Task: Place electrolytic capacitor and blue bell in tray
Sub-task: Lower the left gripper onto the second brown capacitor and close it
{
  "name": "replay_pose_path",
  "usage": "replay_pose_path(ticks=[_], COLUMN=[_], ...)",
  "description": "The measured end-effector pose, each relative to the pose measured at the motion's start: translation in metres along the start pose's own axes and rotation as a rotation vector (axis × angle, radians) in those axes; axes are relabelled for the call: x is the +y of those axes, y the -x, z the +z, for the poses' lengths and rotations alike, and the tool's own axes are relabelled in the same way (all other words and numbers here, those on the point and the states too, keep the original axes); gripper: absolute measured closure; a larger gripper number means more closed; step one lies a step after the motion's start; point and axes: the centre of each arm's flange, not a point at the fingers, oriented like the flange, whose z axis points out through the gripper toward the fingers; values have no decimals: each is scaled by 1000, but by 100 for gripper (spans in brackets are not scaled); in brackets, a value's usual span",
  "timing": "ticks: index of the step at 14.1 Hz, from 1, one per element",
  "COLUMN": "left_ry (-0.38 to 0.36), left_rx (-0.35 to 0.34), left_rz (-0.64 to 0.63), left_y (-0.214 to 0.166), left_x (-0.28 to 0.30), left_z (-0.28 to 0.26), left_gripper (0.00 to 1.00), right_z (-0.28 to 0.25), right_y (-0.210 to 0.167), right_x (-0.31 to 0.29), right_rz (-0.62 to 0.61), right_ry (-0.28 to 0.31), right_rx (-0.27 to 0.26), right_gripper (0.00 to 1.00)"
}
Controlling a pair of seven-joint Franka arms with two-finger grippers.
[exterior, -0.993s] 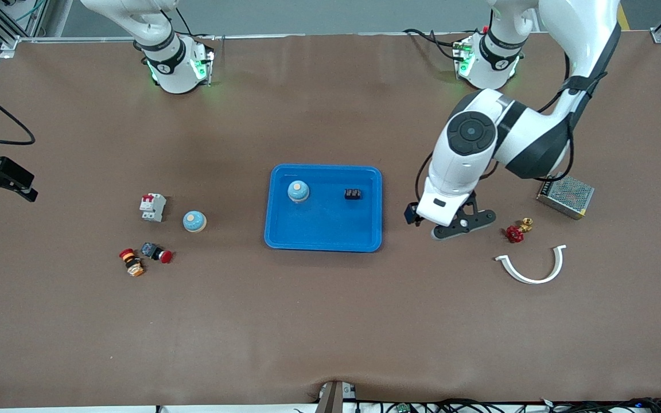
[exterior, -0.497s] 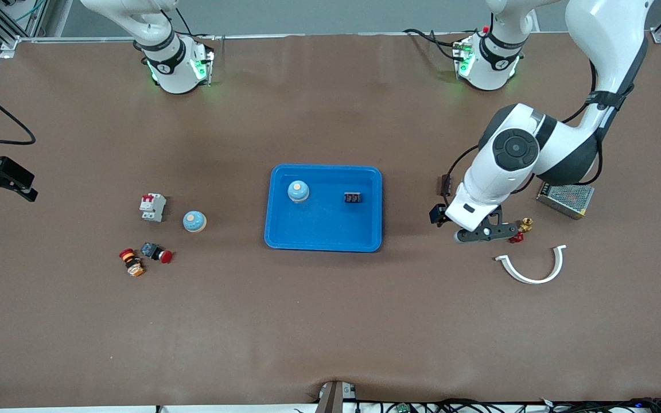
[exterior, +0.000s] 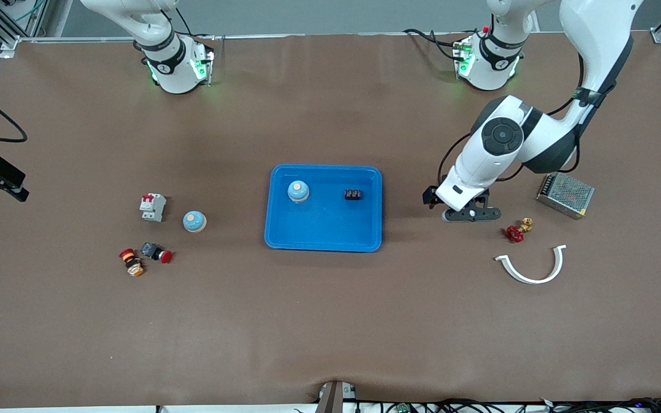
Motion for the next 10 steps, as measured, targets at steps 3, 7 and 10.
replay_pose_path(ticks=[3,7,10], left_ry=[18,23,14], left_rx=[-3,3,23], left_rz=[7,29,55], left_y=[16,26,36], left_x=[-4,-7,-24], left_z=[16,25,38], left_gripper=[0,0,0], right_z=[0,0,0], right_y=[0,0,0], right_x=[0,0,-1], right_rz=[0,0,-1], right_ry=[0,0,0], right_rx=[0,0,0], right_gripper=[0,0,0])
